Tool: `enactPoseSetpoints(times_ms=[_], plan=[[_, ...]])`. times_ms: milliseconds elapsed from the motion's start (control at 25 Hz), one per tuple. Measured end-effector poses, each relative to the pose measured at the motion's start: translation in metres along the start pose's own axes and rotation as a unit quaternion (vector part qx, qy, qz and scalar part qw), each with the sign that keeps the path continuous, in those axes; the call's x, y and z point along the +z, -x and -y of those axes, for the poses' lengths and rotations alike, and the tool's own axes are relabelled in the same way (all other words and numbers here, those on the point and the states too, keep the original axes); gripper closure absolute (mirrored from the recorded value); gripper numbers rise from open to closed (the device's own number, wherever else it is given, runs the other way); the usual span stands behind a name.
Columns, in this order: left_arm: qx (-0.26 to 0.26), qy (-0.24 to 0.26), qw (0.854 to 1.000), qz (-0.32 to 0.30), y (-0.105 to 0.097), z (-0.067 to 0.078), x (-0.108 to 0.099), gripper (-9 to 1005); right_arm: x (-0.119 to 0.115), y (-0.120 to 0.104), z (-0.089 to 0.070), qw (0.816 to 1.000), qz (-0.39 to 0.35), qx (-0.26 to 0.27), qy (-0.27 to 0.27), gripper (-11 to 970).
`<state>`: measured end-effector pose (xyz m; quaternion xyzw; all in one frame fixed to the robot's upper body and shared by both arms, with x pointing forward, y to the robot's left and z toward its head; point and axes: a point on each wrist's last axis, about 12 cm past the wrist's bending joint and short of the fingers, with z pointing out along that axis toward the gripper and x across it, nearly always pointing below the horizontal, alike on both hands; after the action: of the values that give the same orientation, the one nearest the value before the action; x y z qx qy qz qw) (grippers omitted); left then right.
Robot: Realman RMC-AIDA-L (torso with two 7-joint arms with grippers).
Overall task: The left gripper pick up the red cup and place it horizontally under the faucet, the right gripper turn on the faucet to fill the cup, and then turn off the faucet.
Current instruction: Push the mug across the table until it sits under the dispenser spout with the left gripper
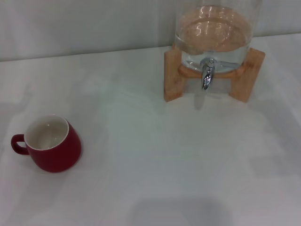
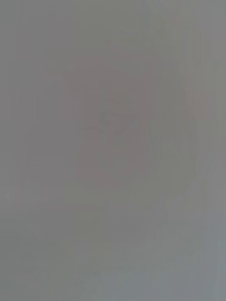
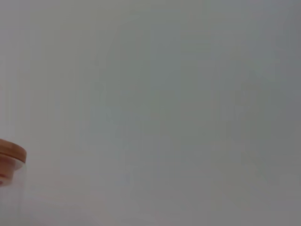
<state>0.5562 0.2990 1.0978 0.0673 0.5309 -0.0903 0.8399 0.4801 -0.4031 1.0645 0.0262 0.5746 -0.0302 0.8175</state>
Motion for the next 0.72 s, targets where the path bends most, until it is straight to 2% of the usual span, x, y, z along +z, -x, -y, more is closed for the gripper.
enactPoseSetpoints(times_ms=[360, 720], plan=[[0.000, 0.012, 1.000, -0.010, -0.003, -0.003, -0.011, 113, 0.000, 0.000, 0.001, 1.000, -0.002, -0.001, -0.001, 356], [-0.014, 0.051, 0.997, -0.050, -0.016, -0.008, -0.051, 111, 0.004, -0.003, 0.000, 1.000, -0.011, 0.001, -0.002, 356]])
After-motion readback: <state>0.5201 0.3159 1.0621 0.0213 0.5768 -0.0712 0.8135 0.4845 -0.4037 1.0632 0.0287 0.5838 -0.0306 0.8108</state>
